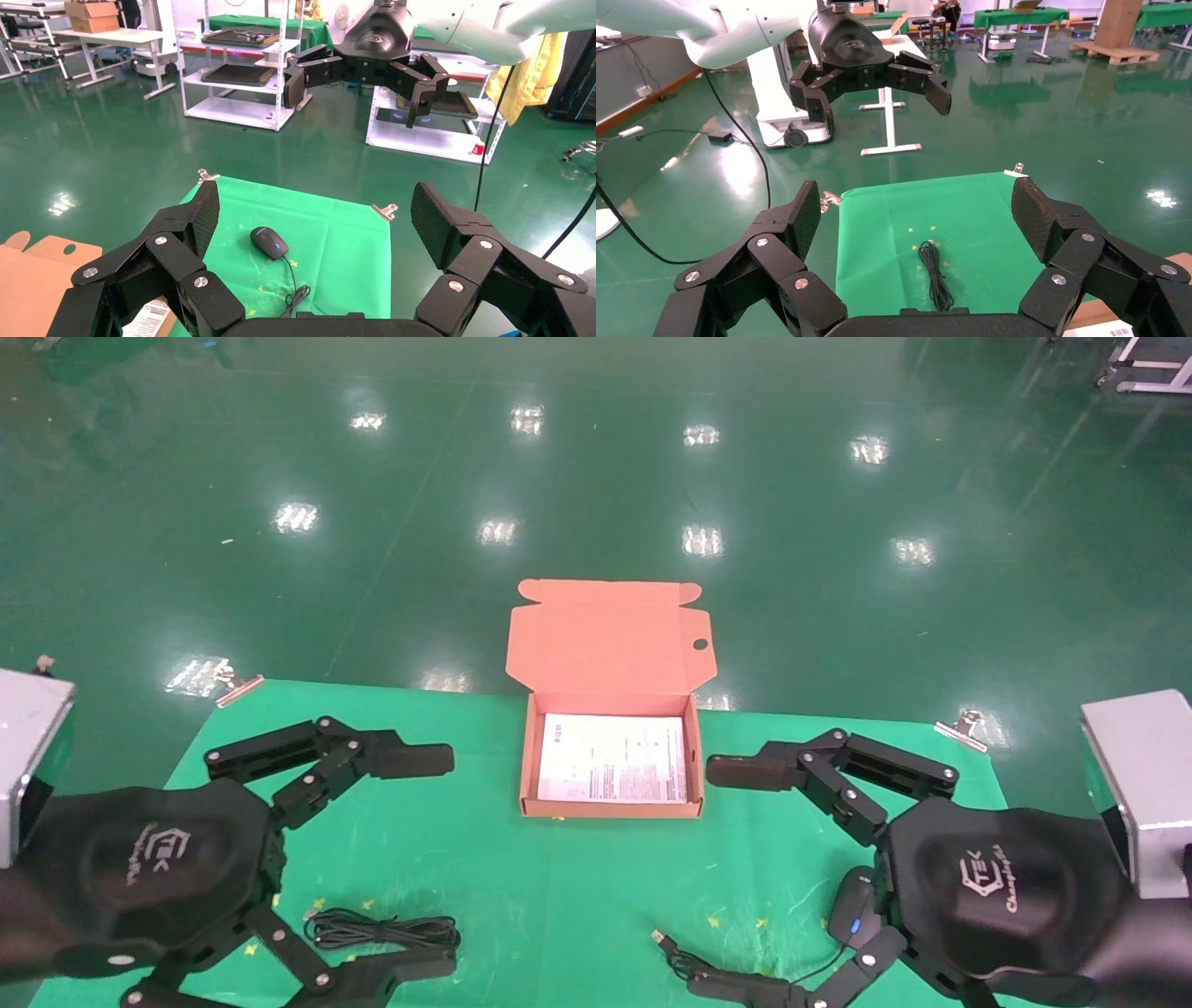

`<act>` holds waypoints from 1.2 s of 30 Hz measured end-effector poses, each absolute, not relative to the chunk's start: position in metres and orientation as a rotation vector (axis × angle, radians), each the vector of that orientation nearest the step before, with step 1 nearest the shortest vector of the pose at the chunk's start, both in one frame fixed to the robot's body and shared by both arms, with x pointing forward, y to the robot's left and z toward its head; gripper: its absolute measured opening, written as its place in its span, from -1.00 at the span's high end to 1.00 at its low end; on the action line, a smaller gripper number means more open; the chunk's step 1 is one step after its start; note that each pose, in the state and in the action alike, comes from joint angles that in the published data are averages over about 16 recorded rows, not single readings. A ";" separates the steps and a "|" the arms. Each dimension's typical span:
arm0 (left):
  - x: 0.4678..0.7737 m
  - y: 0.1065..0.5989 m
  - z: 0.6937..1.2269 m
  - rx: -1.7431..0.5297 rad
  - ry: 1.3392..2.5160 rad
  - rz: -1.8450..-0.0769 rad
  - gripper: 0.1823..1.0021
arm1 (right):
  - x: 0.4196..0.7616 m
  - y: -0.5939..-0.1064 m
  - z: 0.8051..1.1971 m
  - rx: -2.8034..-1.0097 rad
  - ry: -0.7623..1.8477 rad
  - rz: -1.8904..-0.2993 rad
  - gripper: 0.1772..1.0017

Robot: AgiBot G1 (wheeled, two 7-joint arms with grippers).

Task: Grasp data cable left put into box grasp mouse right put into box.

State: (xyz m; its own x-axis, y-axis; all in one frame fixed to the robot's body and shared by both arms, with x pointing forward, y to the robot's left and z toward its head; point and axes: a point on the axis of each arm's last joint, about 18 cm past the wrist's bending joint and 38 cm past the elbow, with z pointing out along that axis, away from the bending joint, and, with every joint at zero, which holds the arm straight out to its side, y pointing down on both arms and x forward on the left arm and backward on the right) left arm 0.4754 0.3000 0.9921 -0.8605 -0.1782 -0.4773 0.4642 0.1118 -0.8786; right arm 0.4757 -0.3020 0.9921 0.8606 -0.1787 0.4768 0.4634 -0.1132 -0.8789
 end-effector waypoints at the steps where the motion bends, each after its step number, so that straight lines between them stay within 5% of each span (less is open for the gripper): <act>1: 0.475 0.300 0.992 0.277 1.924 -1.799 -1.00 | 0.476 -0.302 0.992 -1.597 -0.229 -0.552 -1.00; 22: 0.477 0.300 0.995 0.289 1.935 -1.770 -1.00 | 0.477 -0.302 0.991 -1.609 -0.227 -0.565 -1.00; 36: 0.497 0.296 0.997 0.302 2.088 -1.531 -1.00 | 0.486 -0.302 0.987 -1.806 -0.309 -0.684 -1.00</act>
